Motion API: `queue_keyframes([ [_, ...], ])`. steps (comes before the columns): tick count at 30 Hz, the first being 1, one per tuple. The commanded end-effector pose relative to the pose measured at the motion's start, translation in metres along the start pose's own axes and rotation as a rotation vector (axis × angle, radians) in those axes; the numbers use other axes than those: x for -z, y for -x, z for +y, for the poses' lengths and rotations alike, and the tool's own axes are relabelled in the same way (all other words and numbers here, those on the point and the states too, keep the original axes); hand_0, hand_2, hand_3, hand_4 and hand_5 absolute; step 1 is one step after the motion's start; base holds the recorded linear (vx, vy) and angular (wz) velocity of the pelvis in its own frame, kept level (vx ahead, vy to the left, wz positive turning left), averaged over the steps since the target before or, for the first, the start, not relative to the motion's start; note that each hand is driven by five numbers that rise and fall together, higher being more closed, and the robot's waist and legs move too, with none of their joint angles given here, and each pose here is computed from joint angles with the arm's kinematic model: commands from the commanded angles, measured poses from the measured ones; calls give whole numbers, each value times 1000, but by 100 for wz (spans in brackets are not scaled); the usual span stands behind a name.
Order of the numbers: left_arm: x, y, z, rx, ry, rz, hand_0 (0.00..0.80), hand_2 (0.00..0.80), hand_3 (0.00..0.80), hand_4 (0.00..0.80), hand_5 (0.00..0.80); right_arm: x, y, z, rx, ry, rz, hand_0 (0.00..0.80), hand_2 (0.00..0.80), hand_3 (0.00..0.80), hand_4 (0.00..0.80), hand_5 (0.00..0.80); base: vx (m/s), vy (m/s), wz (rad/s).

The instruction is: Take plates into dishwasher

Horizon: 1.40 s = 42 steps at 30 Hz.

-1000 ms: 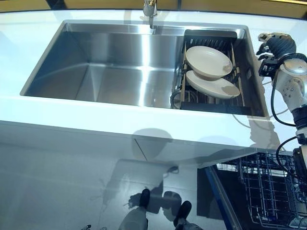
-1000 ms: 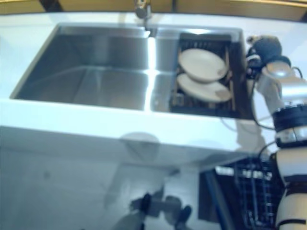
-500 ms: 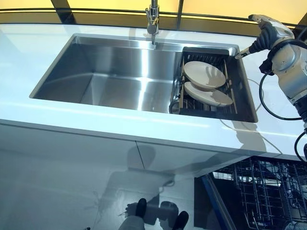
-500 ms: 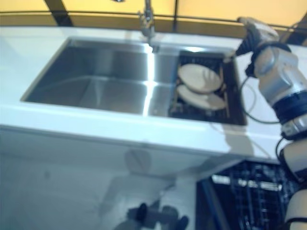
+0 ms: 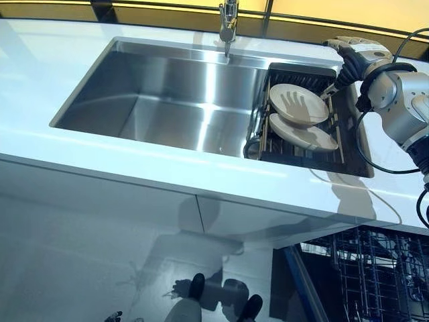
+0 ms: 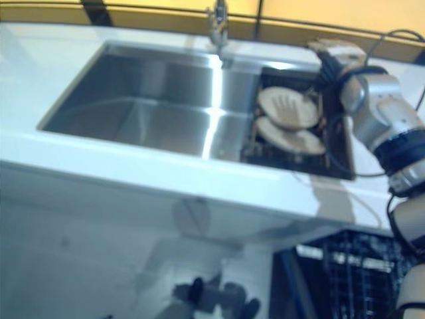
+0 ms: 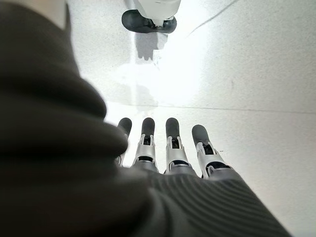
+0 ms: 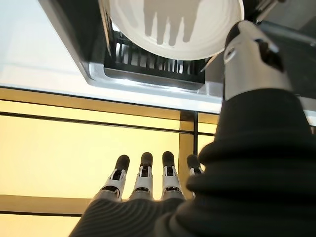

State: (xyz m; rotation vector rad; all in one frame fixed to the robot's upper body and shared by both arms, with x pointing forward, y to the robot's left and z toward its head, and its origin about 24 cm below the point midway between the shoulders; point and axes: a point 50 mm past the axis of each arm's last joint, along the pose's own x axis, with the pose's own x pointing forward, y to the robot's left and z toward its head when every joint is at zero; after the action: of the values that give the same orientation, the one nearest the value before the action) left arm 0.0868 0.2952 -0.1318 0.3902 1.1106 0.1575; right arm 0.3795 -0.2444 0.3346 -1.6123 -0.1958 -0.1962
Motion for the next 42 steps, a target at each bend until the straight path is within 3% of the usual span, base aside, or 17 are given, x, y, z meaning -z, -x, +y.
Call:
queue_keyframes([
  [1,-1,0,17,-39,-49,-4,0,0,0,0,0,10,5,-19,43,57,16,0,0,0,0,0,0,0,0],
  [17,-11,-2,15,-37,-40,-34,0,0,0,0,0,7,7,14,-54,18,-10,0,0,0,0,0,0,0,0],
  [42,-16,-2,10,-14,-18,-51,0,0,0,0,0,4,0,3,18,99,49,0,0,0,0,0,0,0,0],
])
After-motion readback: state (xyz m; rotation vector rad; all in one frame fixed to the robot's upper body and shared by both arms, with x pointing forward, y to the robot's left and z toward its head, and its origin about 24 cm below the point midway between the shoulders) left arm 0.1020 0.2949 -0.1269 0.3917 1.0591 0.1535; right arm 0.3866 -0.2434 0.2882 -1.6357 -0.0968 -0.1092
